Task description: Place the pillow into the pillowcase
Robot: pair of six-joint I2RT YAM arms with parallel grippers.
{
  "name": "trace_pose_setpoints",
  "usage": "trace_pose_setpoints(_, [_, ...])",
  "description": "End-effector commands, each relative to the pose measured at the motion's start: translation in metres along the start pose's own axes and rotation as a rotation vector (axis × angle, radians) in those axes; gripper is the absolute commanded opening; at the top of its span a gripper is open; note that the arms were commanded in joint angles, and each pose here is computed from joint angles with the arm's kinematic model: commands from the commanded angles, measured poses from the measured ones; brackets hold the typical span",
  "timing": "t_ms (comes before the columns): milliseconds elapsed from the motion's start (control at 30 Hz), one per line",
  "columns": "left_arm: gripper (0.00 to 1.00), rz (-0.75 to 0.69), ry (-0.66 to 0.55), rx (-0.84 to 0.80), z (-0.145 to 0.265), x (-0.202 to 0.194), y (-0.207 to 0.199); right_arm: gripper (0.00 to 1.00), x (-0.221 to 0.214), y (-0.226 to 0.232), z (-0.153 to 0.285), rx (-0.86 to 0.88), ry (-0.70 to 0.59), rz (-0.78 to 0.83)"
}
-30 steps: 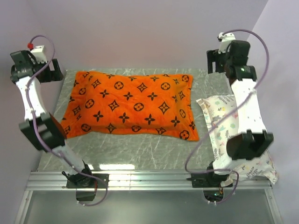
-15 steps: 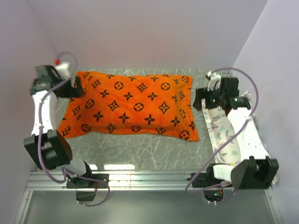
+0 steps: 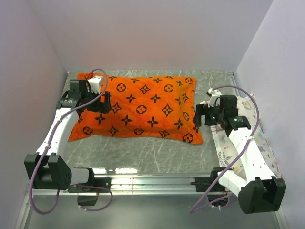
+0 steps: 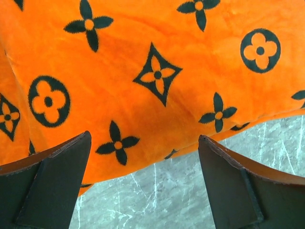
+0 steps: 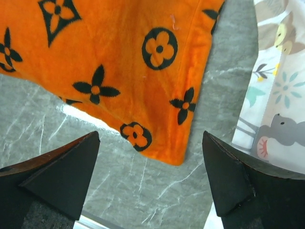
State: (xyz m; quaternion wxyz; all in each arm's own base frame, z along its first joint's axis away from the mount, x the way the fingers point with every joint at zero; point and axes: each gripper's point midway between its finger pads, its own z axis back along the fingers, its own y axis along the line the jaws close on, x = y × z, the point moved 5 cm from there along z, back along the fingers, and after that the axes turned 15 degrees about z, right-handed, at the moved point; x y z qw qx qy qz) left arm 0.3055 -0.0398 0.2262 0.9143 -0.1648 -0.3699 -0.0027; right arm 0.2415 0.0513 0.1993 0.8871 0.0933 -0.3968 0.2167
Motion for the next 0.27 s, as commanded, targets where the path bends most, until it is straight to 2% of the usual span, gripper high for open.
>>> trace_pose_setpoints(0, [0.99,0.006,-0.065,0.014,-0.0009,0.0115,-0.0026,0.95,0.0183,-0.0023,0.0069,-0.041,-0.097,0.025])
trace_pose_setpoints(233, [0.99,-0.013,-0.112,0.032,0.0022,0.0163,-0.0021,0.96,0.0148,-0.0026,0.0095,-0.064,-0.106,0.035])
